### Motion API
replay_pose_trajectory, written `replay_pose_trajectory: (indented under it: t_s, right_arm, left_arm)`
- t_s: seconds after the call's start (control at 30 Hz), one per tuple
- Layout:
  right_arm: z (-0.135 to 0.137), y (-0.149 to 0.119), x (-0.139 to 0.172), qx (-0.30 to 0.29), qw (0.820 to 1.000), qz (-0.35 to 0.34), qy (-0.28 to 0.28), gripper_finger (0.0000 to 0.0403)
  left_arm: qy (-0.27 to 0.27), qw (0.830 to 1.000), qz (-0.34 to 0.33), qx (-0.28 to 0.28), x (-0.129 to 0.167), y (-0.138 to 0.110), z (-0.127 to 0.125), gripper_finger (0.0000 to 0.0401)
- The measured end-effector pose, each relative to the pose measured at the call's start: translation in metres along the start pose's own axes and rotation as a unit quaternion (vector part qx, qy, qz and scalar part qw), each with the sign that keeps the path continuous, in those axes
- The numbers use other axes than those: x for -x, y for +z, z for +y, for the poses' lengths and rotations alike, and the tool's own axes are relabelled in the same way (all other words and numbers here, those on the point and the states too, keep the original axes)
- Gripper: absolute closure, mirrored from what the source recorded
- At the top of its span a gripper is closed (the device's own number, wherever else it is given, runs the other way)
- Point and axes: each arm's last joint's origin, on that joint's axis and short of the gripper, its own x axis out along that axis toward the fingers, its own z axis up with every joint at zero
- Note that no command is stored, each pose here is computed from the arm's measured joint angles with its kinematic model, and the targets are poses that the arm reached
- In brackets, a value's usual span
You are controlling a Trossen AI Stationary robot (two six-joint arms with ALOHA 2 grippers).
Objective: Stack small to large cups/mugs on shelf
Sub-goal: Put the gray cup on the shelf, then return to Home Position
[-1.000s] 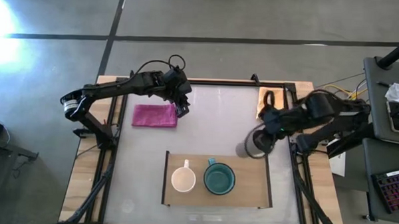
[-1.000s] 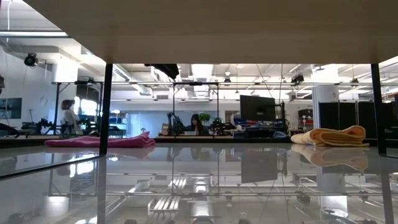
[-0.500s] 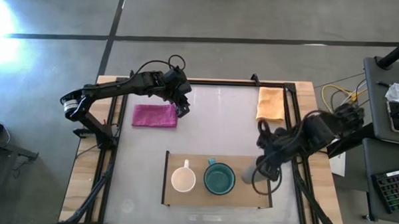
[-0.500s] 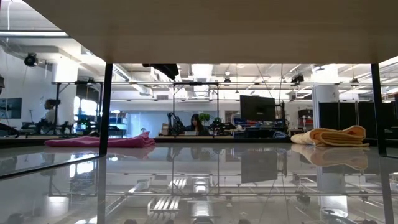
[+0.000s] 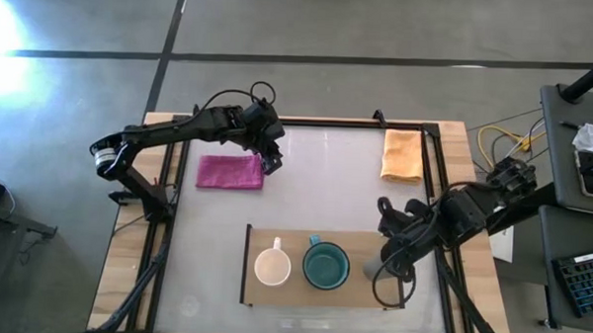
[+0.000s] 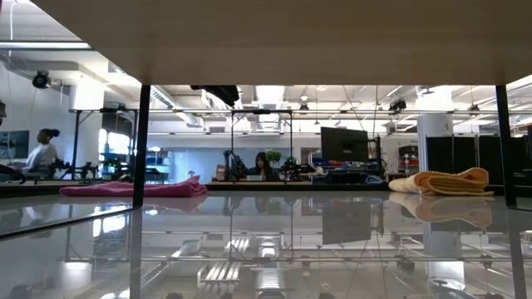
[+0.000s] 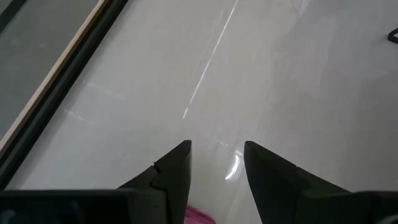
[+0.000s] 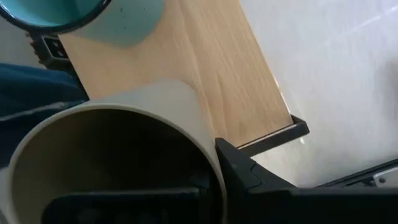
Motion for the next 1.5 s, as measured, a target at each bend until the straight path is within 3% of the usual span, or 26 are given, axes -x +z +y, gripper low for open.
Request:
replay_pose_trajectory:
  t_s: [0.33, 0.87, 1.33, 1.5]
  right_arm:
    - [0.008, 0.003, -0.012, 0.033, 0.999, 0.019, -0.011, 0.0390]
    - [0.008, 0.004, -0.009, 0.012, 1.000, 0.017, -0.005, 0.0291]
    - [0.022, 0.006, -0.013, 0.029, 0.999, 0.026, 0.019, 0.0284]
    - [0.019, 0.008, 0.003, 0.021, 0.999, -0.011, 0.025, 0.0284]
  left_arm:
    - [0.000, 1.000, -0.004, 0.000, -0.001, 0.001, 0.000, 0.0268]
    - [0.000, 1.000, -0.004, -0.001, -0.001, 0.001, 0.000, 0.0268]
    - [0.000, 1.000, -0.004, -0.001, -0.001, 0.001, 0.000, 0.0268]
    - [0.003, 1.000, -0.004, -0.001, -0.001, 0.001, 0.000, 0.0268]
